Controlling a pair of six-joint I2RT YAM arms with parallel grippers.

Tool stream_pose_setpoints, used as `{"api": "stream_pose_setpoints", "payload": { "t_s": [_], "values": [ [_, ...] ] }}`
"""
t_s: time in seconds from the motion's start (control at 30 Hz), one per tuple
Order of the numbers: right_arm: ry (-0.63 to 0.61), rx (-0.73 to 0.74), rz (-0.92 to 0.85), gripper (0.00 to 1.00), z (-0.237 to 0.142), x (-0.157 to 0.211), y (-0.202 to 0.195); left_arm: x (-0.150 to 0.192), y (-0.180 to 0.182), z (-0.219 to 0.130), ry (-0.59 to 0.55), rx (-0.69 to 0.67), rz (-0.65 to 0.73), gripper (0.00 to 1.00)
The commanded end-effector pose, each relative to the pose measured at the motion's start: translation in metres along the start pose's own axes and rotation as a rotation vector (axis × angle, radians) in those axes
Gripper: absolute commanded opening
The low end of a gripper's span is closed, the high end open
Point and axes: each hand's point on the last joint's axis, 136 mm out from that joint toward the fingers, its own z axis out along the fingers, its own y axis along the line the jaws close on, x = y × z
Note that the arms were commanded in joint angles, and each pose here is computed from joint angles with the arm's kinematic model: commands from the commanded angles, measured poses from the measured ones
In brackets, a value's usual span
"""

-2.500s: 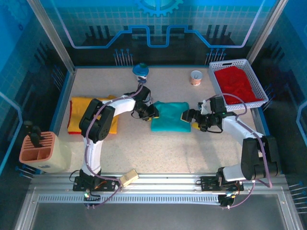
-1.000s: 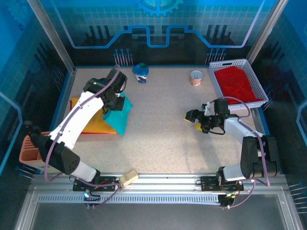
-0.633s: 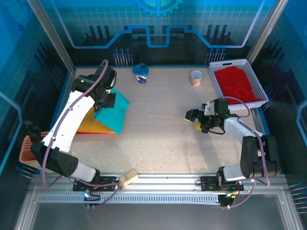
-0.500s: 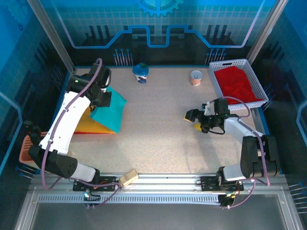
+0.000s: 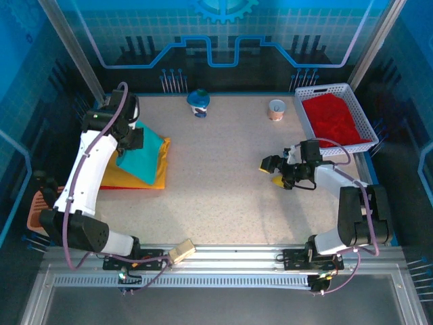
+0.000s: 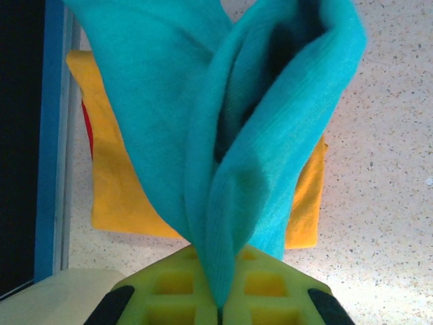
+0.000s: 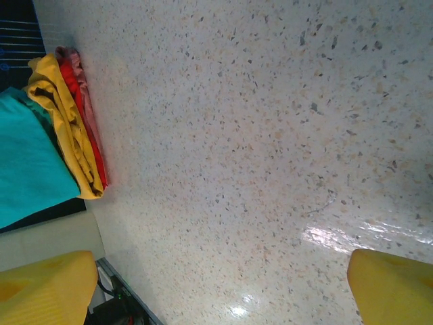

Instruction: Fold and stack the t-shirts

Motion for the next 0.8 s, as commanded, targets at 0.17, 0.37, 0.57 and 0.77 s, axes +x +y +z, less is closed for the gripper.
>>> {"api": "stream_pose_setpoints", "payload": {
  "t_s": [0.17, 0.37, 0.57, 0.77],
  "values": [
    [0.009, -0.022, 0.006, 0.96, 0.003, -0.002, 0.002, -0.011, -0.015, -0.025, -0.064, 0.134, -0.048, 0.0],
    [0.012, -0.028, 0.006, 0.96, 0.005, -0.003, 0.003, -0.008, -0.023, -0.037, -0.049, 0.198, -0.086, 0.0],
    [0.018, -0.028, 0.01, 0.96, 0.006, -0.001, 0.001, -0.005, -0.03, -0.042, -0.033, 0.245, -0.108, 0.0],
    [0.021, -0.028, 0.012, 0.96, 0.007, 0.001, 0.0, -0.002, -0.019, -0.028, -0.015, 0.159, -0.063, 0.0]
  ]
}}
